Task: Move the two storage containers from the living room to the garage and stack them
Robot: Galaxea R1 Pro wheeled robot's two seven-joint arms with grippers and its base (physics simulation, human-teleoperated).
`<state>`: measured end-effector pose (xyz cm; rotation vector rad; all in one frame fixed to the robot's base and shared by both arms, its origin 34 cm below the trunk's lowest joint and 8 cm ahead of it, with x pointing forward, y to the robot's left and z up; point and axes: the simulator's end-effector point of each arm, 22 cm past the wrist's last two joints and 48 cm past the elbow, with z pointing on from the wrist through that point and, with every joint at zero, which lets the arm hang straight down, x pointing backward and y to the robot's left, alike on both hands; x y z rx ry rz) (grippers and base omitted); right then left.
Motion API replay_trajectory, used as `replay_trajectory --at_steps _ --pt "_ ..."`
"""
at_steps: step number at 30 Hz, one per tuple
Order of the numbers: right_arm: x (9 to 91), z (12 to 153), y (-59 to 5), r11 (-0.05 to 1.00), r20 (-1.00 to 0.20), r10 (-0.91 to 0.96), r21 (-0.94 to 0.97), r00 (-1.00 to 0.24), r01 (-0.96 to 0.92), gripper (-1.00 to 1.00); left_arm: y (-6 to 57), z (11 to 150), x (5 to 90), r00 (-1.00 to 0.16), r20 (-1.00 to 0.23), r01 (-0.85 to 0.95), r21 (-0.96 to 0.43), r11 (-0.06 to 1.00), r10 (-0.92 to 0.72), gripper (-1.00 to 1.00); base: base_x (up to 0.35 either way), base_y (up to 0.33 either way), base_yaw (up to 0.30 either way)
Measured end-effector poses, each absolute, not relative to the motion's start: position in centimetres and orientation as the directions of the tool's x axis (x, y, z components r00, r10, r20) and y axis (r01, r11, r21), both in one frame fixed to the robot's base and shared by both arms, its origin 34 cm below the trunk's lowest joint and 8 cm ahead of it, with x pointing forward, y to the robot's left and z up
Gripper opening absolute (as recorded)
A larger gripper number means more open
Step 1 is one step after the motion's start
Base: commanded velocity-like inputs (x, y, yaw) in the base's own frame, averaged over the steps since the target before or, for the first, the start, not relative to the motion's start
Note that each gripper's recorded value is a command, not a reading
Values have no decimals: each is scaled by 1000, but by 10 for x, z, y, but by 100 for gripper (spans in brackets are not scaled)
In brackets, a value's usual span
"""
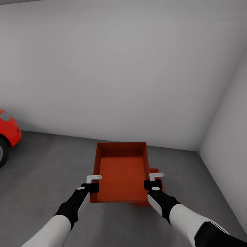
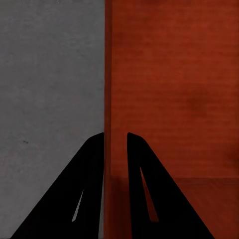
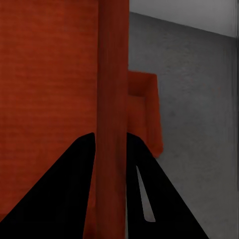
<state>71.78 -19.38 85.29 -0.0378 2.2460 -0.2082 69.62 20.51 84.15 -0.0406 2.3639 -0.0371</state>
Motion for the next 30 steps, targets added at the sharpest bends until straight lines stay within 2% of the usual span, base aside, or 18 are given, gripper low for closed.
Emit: replay_trajectory --at_steps 19,30 --pt "717 853 -194 986 -768 -98 -163 -633 44 -100 205 841 696 -713 -700 -18 -38 999 -39 -100 316 101 -246" --pt "718 853 -193 986 -768 -99 -163 -633 44 -100 205 841 696 -713 -700 -18 -39 999 -40 -100 319 78 -35"
